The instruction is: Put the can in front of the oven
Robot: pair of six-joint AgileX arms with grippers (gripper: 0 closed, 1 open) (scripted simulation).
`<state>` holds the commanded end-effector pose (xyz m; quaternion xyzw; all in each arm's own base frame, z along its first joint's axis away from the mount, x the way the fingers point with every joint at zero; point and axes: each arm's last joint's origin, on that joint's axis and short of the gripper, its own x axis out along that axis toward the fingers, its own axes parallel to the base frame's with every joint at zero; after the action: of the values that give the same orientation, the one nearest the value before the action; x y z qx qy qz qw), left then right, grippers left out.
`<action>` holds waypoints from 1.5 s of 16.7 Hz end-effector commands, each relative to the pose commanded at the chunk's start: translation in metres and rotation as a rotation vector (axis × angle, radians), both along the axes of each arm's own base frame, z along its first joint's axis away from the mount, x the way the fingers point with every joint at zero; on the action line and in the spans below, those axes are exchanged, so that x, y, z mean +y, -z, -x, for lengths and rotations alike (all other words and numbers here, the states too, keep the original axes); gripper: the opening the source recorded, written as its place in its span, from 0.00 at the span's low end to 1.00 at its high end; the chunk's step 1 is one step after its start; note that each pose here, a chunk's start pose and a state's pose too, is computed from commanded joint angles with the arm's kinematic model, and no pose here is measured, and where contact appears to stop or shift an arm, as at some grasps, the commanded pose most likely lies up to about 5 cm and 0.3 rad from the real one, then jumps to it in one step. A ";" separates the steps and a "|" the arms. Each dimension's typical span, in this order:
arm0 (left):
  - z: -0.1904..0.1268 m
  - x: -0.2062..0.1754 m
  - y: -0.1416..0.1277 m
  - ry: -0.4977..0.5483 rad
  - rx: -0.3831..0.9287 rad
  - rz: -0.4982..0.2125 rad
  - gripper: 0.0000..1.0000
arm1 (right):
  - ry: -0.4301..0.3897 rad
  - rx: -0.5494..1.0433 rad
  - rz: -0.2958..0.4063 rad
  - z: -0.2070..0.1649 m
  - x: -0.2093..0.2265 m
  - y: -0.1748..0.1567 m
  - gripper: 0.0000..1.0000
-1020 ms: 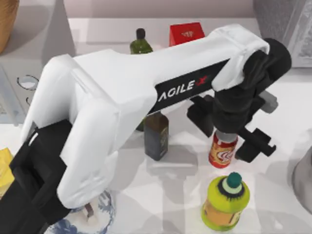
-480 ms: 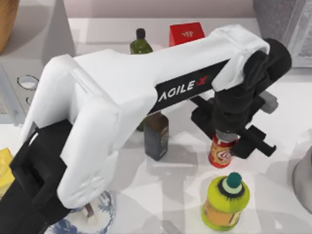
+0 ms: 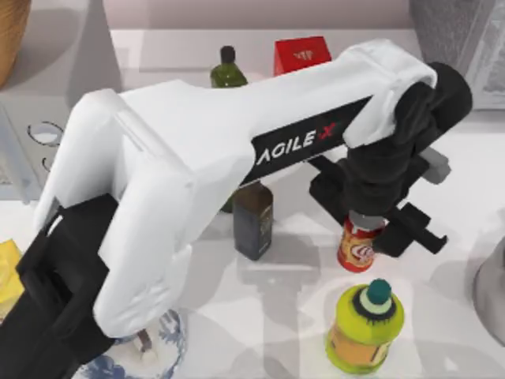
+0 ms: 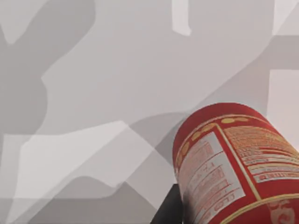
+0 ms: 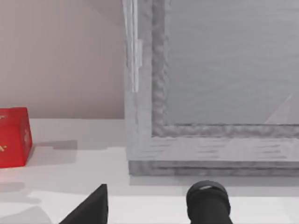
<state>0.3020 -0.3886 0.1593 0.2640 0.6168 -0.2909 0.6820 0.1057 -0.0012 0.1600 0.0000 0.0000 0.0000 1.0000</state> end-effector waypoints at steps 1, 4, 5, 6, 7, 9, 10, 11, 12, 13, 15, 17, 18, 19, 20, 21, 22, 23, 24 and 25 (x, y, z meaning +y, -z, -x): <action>0.000 -0.001 -0.002 0.001 0.002 -0.003 0.00 | 0.000 0.000 0.000 0.000 0.000 0.000 1.00; -0.001 -0.001 -0.025 -0.002 -0.001 0.002 0.00 | 0.000 0.000 0.000 0.000 0.000 0.000 1.00; -0.001 -0.001 -0.032 -0.001 -0.001 0.001 0.00 | 0.000 0.000 0.000 0.000 0.000 0.000 1.00; 0.000 0.000 -0.036 -0.001 0.000 0.001 0.00 | 0.000 0.000 0.000 0.000 0.000 0.000 1.00; 0.000 0.000 -0.040 -0.002 -0.001 0.002 0.00 | 0.000 0.000 0.000 0.000 0.000 0.000 1.00; 0.000 0.001 -0.040 -0.002 -0.001 0.002 0.00 | 0.000 0.000 0.000 0.000 0.000 0.000 1.00; -0.001 0.000 -0.039 0.000 -0.001 0.001 0.00 | 0.000 0.000 0.000 0.000 0.000 0.000 1.00; -0.001 0.000 -0.039 0.000 -0.001 0.001 0.00 | 0.000 0.000 0.000 0.000 0.000 0.000 1.00; -0.002 0.003 -0.043 0.000 -0.005 0.008 0.00 | 0.000 0.000 0.000 0.000 0.000 0.000 1.00; -0.005 0.009 -0.051 0.000 -0.012 0.021 0.00 | 0.000 0.000 0.000 0.000 0.000 0.000 1.00; -0.014 0.030 -0.079 -0.005 -0.038 0.064 0.00 | 0.000 0.000 0.000 0.000 0.000 0.000 1.00; -0.023 0.065 -0.117 -0.017 -0.080 0.116 0.00 | 0.000 0.000 0.000 0.000 0.000 0.000 1.00; -0.026 0.089 -0.138 -0.027 -0.104 0.140 0.00 | 0.000 0.000 0.000 0.000 0.000 0.000 1.00; -0.027 0.115 -0.157 -0.039 -0.128 0.159 0.00 | 0.000 0.000 0.000 0.000 0.000 0.000 1.00; -0.026 0.143 -0.174 -0.054 -0.148 0.170 0.00 | 0.000 0.000 0.000 0.000 0.000 0.000 1.00; -0.023 0.172 -0.189 -0.071 -0.165 0.174 0.00 | 0.000 0.000 0.000 0.000 0.000 0.000 1.00; -0.017 0.202 -0.200 -0.092 -0.179 0.173 0.00 | 0.000 0.000 0.000 0.000 0.000 0.000 1.00; -0.010 0.232 -0.208 -0.116 -0.189 0.166 0.00 | 0.000 0.000 0.000 0.000 0.000 0.000 1.00; -0.001 0.261 -0.213 -0.144 -0.197 0.156 0.00 | 0.000 0.000 0.000 0.000 0.000 0.000 1.00; 0.009 0.289 -0.216 -0.176 -0.204 0.143 0.00 | 0.000 0.000 0.000 0.000 0.000 0.000 1.00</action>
<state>0.2932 -0.1000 0.3750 0.1877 0.5428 -0.2450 0.7811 0.1057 -0.0012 0.1600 0.0000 0.0000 0.0000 1.0000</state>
